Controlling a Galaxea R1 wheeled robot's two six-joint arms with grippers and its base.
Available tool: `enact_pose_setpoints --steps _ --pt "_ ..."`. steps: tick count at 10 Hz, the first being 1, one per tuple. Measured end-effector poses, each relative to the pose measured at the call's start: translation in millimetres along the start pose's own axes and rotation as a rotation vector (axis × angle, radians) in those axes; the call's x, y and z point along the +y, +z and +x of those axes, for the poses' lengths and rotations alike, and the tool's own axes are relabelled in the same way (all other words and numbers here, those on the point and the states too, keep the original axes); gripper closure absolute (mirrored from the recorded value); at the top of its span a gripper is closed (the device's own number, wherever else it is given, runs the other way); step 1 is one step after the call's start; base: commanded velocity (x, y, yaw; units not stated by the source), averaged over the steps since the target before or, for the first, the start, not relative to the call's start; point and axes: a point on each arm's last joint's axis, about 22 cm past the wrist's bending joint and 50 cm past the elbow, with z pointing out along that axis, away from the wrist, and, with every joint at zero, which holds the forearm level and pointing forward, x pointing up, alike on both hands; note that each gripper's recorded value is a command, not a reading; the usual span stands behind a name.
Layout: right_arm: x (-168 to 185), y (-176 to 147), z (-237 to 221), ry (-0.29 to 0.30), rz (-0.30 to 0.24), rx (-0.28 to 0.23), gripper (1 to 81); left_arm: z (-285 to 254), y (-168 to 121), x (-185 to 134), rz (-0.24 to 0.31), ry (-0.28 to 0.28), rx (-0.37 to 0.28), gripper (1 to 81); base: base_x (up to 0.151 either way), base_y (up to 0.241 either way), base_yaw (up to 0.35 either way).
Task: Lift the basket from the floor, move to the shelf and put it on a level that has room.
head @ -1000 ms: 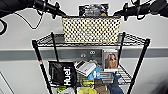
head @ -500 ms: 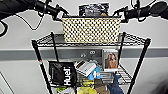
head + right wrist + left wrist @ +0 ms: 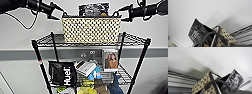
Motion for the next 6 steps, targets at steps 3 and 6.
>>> enact_pose_setpoints --steps 3,6 --pt "-14.9 -29.5 -9.1 -0.013 0.034 -0.012 1.0 -7.8 -34.5 11.9 -0.033 0.030 -0.003 1.0 0.000 0.000 0.000" --pt "-20.1 -63.4 -20.3 -0.015 0.058 -0.020 1.0 -31.0 -55.4 7.7 -0.056 0.039 -0.036 1.0 0.000 0.000 0.000"
